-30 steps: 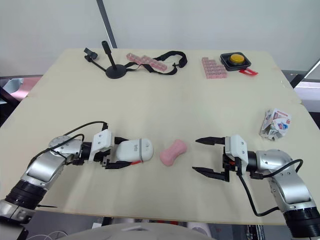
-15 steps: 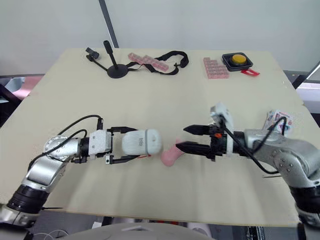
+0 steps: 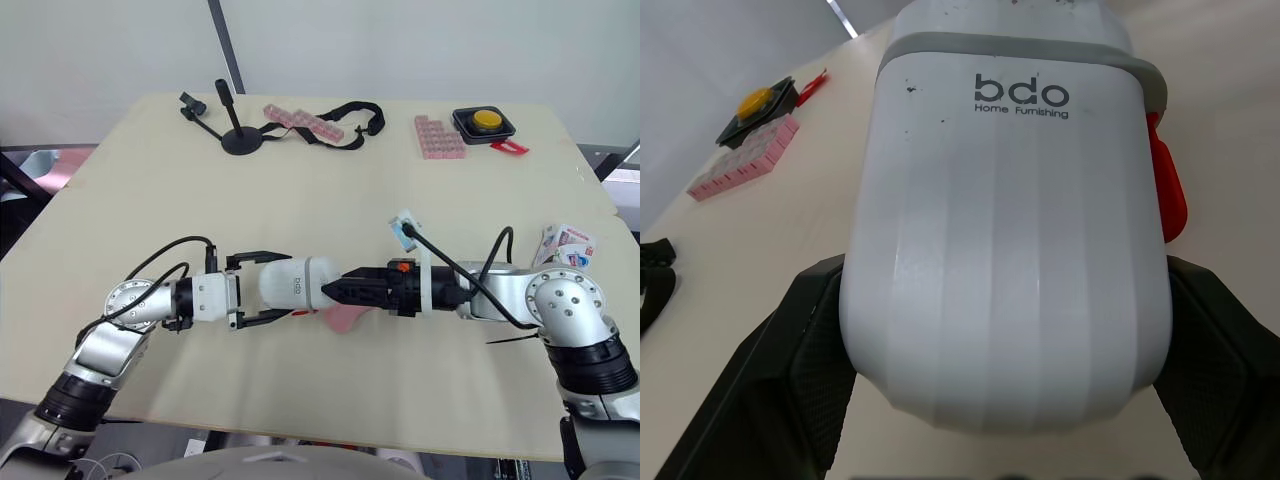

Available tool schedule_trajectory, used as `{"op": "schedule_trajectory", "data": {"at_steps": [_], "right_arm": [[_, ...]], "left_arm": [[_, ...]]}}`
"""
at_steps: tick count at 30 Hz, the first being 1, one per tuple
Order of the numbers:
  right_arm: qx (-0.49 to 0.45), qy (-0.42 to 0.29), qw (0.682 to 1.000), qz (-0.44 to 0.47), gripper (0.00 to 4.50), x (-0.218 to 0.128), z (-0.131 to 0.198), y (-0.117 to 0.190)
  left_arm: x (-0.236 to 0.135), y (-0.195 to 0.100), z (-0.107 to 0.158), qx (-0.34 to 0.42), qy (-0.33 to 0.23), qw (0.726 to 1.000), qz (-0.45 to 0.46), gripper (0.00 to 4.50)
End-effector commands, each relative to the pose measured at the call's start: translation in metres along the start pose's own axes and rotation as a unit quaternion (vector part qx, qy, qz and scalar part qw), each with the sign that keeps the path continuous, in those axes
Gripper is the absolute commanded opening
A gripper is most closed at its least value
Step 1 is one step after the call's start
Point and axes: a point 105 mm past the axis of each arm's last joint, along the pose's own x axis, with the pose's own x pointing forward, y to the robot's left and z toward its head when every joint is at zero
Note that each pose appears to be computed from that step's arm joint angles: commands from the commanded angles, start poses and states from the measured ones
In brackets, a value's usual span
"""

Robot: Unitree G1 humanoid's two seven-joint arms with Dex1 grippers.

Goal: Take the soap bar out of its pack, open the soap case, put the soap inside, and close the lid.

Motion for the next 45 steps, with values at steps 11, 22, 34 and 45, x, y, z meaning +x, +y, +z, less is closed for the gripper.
{"op": "schedule_trajectory", "data": {"at_steps": [11,22,34,45], "right_arm": [[0.017,-0.012,1.000,0.018,4.50,0.010,0.010,0.009],[0.030,-0.014,0.999,0.019,3.35,0.016,0.010,0.008],[0.031,-0.025,0.999,0.037,2.00,0.015,0.014,0.012],[0.040,-0.026,0.995,0.090,2.00,0.000,0.016,0.021]], "left_arm": [[0.003,0.005,0.009,0.029,-0.019,0.999,0.017,3.49],[0.004,0.004,0.011,0.028,-0.021,0.999,0.019,3.49],[0.005,0.005,0.012,0.023,-0.021,0.999,0.022,3.49],[0.001,0.008,0.013,0.018,-0.022,0.999,0.019,3.49]]}}
